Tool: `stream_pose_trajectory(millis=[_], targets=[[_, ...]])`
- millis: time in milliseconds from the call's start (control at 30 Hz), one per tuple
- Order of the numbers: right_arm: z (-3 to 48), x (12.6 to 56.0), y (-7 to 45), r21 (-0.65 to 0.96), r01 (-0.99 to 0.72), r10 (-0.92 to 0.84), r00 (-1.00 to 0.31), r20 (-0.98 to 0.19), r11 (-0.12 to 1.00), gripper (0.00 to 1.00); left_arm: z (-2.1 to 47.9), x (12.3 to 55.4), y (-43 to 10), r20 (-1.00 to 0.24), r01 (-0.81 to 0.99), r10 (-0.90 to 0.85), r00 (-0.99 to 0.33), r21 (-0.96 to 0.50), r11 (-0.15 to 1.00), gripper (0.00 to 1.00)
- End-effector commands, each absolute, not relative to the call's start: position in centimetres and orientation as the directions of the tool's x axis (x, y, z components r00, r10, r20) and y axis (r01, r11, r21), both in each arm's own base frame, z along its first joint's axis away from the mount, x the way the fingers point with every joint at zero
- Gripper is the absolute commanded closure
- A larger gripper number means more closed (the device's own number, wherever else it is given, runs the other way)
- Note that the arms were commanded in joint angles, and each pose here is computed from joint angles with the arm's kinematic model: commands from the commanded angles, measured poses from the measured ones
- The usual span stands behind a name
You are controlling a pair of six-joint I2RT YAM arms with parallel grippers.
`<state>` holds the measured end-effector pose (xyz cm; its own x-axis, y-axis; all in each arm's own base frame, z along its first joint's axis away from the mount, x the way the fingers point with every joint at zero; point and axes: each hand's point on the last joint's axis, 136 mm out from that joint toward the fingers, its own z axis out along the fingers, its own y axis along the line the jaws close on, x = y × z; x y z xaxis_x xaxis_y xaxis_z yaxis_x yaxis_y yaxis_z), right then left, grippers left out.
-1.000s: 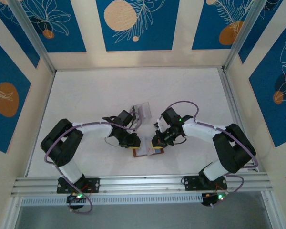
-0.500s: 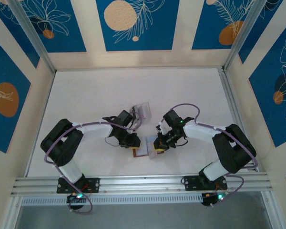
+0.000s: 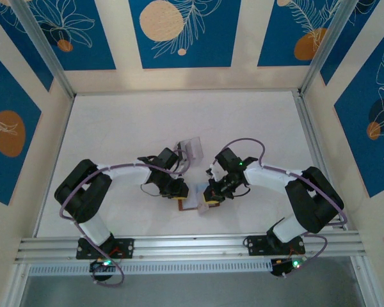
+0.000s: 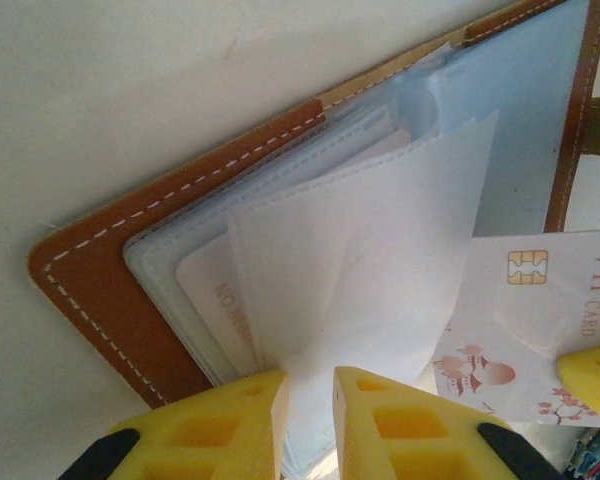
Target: Put the credit cards into the card holder
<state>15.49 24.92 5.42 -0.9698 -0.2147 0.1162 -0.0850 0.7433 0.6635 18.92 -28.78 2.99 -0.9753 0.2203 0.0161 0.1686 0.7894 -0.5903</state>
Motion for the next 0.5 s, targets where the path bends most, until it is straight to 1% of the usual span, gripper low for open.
stream_pose_trajectory(millis=[0,267,467], targets=[[6.95,15.49,25.48,0.674,-0.106,-0.229,-0.969,0.097,0.731,1.00,0.87,17.74,-27.18,0.067,0.154,0.221,-0.973,-0.524,0.838,0.79],[7.45,15.79,24.83,0.632,-0.123,-0.218,-0.973,0.075,0.765,1.00,0.76,17.70,-27.20,0.066,0.155,0.222,-0.973,-0.525,0.837,0.79],[7.42,15.74,25.33,0.649,-0.128,-0.231,-0.970,0.076,0.750,1.00,0.77,17.65,-27.17,0.066,0.156,0.223,-0.973,-0.526,0.836,0.79]])
